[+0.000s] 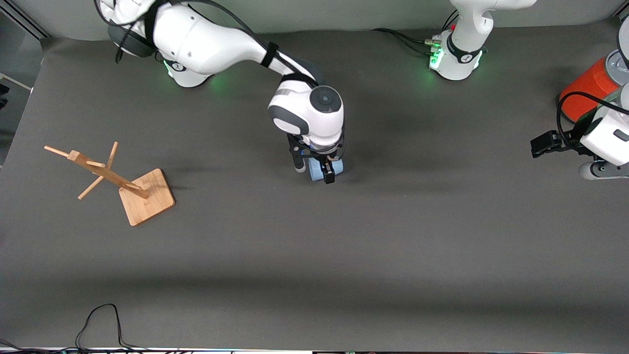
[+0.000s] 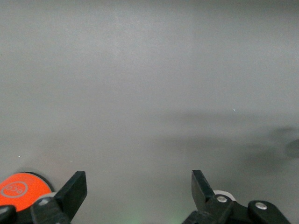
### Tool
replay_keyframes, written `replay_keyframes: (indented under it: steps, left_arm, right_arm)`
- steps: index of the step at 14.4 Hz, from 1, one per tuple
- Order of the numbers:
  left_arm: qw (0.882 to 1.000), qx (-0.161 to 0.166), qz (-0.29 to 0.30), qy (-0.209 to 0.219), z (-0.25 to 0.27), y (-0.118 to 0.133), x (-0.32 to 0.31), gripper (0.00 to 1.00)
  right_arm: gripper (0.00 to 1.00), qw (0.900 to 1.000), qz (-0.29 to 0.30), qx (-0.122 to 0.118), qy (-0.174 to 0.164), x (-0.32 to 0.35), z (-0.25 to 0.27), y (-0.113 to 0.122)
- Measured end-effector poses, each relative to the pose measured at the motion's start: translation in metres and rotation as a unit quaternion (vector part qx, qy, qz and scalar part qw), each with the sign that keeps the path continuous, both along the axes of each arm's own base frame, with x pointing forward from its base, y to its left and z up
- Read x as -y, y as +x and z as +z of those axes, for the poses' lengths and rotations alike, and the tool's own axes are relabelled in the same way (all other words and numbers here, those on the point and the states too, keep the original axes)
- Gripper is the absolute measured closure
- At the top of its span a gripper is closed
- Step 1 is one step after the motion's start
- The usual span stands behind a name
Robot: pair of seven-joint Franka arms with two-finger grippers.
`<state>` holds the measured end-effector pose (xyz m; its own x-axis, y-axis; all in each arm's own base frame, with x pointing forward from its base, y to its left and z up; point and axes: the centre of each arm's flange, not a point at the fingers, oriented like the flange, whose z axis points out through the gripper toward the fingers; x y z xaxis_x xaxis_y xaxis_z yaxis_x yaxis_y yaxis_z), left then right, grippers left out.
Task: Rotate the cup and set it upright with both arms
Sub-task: 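Release the cup on its side while the left gripper reaches toward it, then grasp the cup rim with the left gripper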
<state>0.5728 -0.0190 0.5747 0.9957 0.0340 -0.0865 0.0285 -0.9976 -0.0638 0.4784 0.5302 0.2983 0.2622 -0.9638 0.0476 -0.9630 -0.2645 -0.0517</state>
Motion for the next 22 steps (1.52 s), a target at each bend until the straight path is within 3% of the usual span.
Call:
replay_keyframes:
  steps: [5, 9, 12, 15, 19, 22]
  left_arm:
    - [1.000, 0.003, -0.005, 0.000, -0.005, -0.001, 0.053, 0.00]
    - [1.000, 0.002, 0.005, 0.001, -0.024, -0.003, 0.143, 0.00]
    - [0.999, 0.001, 0.023, 0.025, -0.057, -0.002, 0.228, 0.00]
    - [0.997, 0.008, 0.044, 0.057, -0.107, -0.016, 0.338, 0.00]
    - [0.994, 0.031, 0.067, 0.085, -0.177, -0.052, 0.467, 0.00]
    - [0.992, 0.054, 0.076, 0.087, -0.229, -0.082, 0.537, 0.00]
  right_arm:
    - [0.00, 0.995, 0.091, -0.009, 0.033, 0.082, 0.137, 0.052]
    - [0.00, 0.986, 0.153, 0.006, 0.060, 0.180, 0.205, 0.098]
    - [0.00, 0.980, 0.191, 0.013, 0.057, 0.248, 0.241, 0.111]
    - [0.00, 0.973, 0.219, 0.010, 0.070, 0.321, 0.266, 0.114]
    - [0.00, 0.946, 0.320, 0.022, 0.051, 0.426, 0.292, 0.097]
    - [0.00, 0.911, 0.410, 0.017, 0.043, 0.472, 0.301, 0.080]
